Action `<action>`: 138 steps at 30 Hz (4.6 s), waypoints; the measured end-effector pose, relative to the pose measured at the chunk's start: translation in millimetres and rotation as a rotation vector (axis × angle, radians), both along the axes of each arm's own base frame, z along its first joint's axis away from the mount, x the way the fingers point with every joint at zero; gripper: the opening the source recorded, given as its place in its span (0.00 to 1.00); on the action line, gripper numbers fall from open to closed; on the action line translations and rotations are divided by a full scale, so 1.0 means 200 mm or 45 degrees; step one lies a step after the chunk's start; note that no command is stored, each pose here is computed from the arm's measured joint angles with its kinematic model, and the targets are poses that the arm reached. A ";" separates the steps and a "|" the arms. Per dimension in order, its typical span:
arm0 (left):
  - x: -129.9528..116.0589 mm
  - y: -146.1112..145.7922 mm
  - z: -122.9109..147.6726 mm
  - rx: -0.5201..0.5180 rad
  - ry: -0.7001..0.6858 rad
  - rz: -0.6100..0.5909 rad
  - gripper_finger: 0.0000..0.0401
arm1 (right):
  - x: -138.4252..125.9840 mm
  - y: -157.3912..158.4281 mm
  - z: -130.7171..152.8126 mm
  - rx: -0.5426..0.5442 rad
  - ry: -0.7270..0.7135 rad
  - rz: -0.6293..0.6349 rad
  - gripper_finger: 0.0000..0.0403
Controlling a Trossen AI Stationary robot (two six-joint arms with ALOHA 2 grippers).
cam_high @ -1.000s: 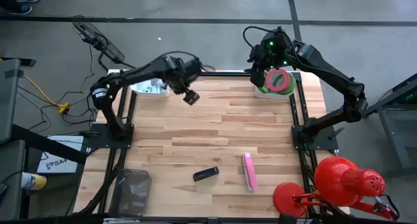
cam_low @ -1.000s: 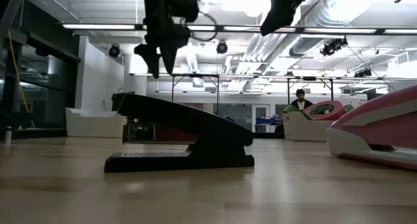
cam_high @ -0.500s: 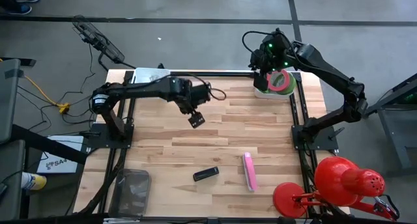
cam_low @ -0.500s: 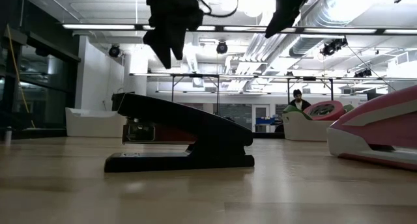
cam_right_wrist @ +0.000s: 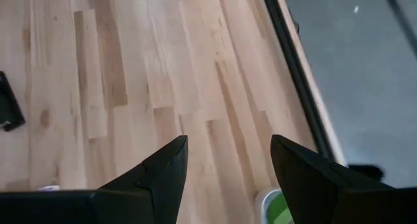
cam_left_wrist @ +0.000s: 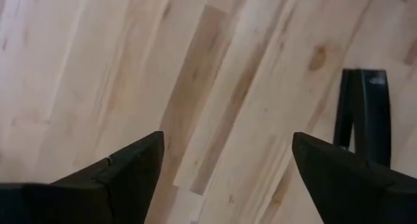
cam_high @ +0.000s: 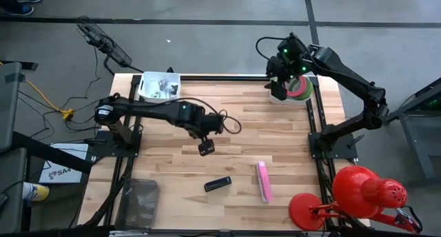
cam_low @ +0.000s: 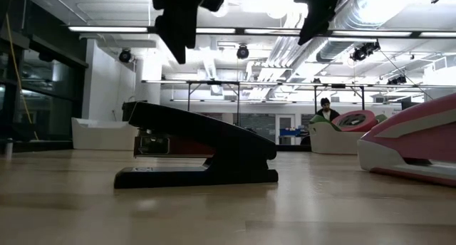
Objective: Pick and place Stapler, Stapler remover, tape
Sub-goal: Put the pink stapler into the black bin
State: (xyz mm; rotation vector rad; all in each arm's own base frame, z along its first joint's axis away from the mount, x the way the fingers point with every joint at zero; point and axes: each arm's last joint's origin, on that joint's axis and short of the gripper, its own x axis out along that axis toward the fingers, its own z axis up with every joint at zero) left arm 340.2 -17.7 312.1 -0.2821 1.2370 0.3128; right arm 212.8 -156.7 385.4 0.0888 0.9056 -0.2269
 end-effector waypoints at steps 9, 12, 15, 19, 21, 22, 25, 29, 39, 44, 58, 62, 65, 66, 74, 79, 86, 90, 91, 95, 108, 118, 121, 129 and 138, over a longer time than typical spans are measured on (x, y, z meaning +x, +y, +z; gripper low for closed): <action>0.04 -0.05 -0.04 0.196 0.001 -0.054 0.84 | -0.03 0.08 -0.09 0.240 0.127 -0.118 0.52; 0.05 -0.04 -0.06 0.235 0.016 -0.052 0.84 | -0.03 0.15 -0.20 0.336 0.198 -0.151 0.52; 0.05 -0.04 -0.08 0.262 0.047 -0.059 0.84 | -0.05 0.24 -0.31 0.446 0.264 -0.228 0.52; 0.07 -0.04 -0.09 0.281 0.043 -0.075 0.84 | -0.06 0.36 -0.44 0.549 0.298 -0.372 0.52; 0.07 -0.04 -0.11 0.284 0.064 -0.077 0.84 | -0.06 0.41 -0.50 0.603 0.303 -0.456 0.52; 0.08 -0.04 -0.11 0.286 0.053 -0.076 0.84 | -0.06 0.44 -0.52 0.633 0.306 -0.495 0.52; 0.08 -0.04 -0.13 0.302 0.085 -0.120 0.84 | -0.05 0.53 -0.60 0.717 0.331 -0.597 0.52; 0.10 -0.04 -0.13 0.317 0.068 -0.154 0.84 | -0.03 0.64 -0.69 0.798 0.372 -0.694 0.52; 0.12 -0.05 -0.13 0.311 0.021 -0.232 0.84 | 0.01 0.88 -0.76 0.887 0.315 -0.928 0.52; 0.13 -0.05 -0.12 0.299 0.004 -0.233 0.84 | 0.06 0.98 -0.81 0.887 0.307 -0.962 0.52; 0.13 -0.05 -0.13 0.285 0.006 -0.245 0.84 | 0.20 1.11 -0.99 0.838 0.340 -0.967 0.52; 0.13 -0.05 -0.13 0.293 0.010 -0.270 0.84 | 0.19 1.10 -0.99 0.853 0.314 -1.116 0.52; 0.13 -0.05 -0.13 0.295 0.009 -0.269 0.84 | 0.18 1.07 -1.00 0.887 0.383 -1.197 0.53; 0.13 -0.05 -0.12 0.298 0.009 -0.268 0.84 | 0.18 1.07 -1.00 0.891 0.394 -1.197 0.54; 0.14 -0.05 -0.12 0.302 -0.014 -0.264 0.84 | 0.20 1.05 -1.00 0.940 0.398 -1.158 0.69; 0.14 -0.05 -0.12 0.303 -0.017 -0.263 0.84 | 0.20 1.07 -0.99 0.959 0.391 -1.163 0.77; 0.14 -0.05 -0.12 0.303 -0.017 -0.263 0.84 | 0.22 1.15 -1.03 0.986 0.375 -1.171 0.78; 0.14 -0.05 -0.12 0.305 -0.017 -0.263 0.84 | 0.26 1.21 -1.11 1.005 0.410 -1.155 0.78; 0.14 -0.05 -0.12 0.306 -0.017 -0.262 0.84 | 0.27 1.22 -1.13 1.001 0.426 -1.159 0.78; 0.14 -0.05 -0.12 0.306 -0.016 -0.262 0.84 | 0.28 1.25 -1.21 0.984 0.488 -1.182 0.78; 0.13 -0.05 -0.12 0.306 -0.013 -0.263 0.84 | 0.28 1.26 -1.25 0.973 0.549 -1.172 0.72; 0.13 -0.05 -0.12 0.305 -0.014 -0.263 0.84 | 0.28 1.26 -1.25 0.962 0.587 -1.093 0.40; 0.13 -0.05 -0.12 0.305 -0.015 -0.263 0.84 | 0.28 1.26 -1.24 0.957 0.586 -1.060 0.40; 0.13 -0.05 -0.12 0.311 -0.012 -0.261 0.84 | 0.31 1.22 -1.13 0.922 0.437 -0.976 0.40; 0.11 0.00 -0.11 0.375 0.037 -0.233 0.84 | 0.32 1.12 -0.86 0.745 0.189 -0.951 0.40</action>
